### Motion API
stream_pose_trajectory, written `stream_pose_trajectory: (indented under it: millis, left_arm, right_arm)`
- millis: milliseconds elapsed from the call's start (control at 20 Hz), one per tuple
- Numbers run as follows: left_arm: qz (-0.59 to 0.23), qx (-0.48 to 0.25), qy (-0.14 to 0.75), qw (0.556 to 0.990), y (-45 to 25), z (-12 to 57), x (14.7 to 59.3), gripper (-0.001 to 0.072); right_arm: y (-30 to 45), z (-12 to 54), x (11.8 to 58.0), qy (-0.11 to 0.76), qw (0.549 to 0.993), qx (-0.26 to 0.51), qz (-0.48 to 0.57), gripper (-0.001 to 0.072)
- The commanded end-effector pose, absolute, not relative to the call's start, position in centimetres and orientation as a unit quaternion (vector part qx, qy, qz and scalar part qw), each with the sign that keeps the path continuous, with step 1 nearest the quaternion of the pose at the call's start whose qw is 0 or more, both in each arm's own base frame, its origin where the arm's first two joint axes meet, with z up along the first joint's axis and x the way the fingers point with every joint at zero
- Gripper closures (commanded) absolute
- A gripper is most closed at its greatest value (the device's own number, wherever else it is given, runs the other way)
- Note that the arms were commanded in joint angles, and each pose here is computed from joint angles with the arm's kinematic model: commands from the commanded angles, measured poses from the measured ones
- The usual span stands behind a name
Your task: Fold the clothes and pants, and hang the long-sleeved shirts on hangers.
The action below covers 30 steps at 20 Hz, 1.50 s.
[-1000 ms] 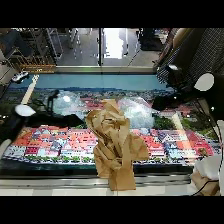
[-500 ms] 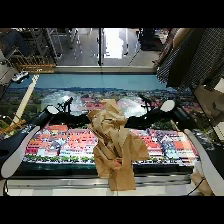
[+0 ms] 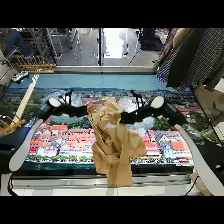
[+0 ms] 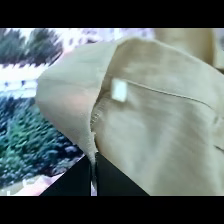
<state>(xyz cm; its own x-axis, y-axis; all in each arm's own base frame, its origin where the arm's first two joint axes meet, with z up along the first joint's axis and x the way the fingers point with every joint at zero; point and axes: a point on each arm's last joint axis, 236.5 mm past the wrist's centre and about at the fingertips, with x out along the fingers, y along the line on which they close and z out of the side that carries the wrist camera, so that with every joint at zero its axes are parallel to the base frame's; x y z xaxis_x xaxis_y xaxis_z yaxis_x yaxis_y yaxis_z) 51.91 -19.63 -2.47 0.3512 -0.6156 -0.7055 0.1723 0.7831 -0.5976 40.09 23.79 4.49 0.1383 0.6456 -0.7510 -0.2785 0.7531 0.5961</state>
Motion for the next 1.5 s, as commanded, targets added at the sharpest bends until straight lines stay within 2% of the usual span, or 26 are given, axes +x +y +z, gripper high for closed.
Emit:
stream_pose_trajectory:
  millis: [0,150,250,350,450,550,750,850,900,1050,1150,1300,1450]
  left_arm:
    - [-0.301,-0.121,0.486,0.812,-16.7,7.9,51.4,0.0700]
    - [-0.338,-0.023,0.401,0.851,-12.4,24.5,45.9,0.0700]
    - [-0.344,-0.004,0.296,0.891,-11.2,34.0,41.2,0.0700]
    - [-0.353,0.021,0.203,0.913,-11.4,40.2,36.7,0.0700]
    - [-0.341,0.036,0.139,0.929,-11.6,43.5,34.8,0.0700]
    - [-0.342,0.022,0.133,0.930,-12.0,42.9,36.0,0.0700]
    - [-0.361,-0.071,0.245,0.897,-13.0,34.1,42.5,0.0699]
    - [-0.419,-0.090,0.220,0.876,-15.2,35.1,42.3,0.0700]
    - [-0.427,-0.091,0.189,0.880,-15.6,36.6,42.4,0.0699]
    - [-0.408,-0.088,0.156,0.895,-14.8,38.4,43.1,0.0699]
    - [-0.410,-0.091,0.167,0.892,-14.8,37.7,43.2,0.0698]
    - [-0.385,-0.112,0.220,0.889,-13.9,34.8,44.6,0.0699]
    - [-0.263,-0.114,0.325,0.901,-9.4,28.1,47.5,0.0698]
  right_arm:
    - [24.3,14.7,37.9,0.522,0.753,0.105,0.385,0.0688]
    - [23.8,25.5,34.7,0.429,0.793,0.051,0.430,0.0690]
    - [23.8,32.3,32.1,0.354,0.814,0.036,0.459,0.0690]
    - [24.2,37.2,29.8,0.293,0.810,0.049,0.506,0.0690]
    - [23.5,37.9,30.4,0.281,0.805,0.071,0.518,0.0690]
    - [22.3,35.0,34.0,0.314,0.803,0.111,0.495,0.0690]
    - [21.6,28.3,43.0,0.348,0.810,0.215,0.420,0.0690]
    - [23.1,29.3,43.9,0.303,0.835,0.182,0.422,0.0691]
    - [22.8,30.7,44.9,0.268,0.865,0.157,0.395,0.0692]
    - [19.4,37.2,47.2,0.151,0.949,0.089,0.264,0.0692]
    - [18.6,40.6,47.0,0.097,0.969,0.062,0.217,0.0692]
    - [21.1,39.5,46.3,0.108,0.970,0.035,0.215,0.0692]
    - [24.2,34.2,46.0,0.184,0.956,0.013,0.226,0.0691]
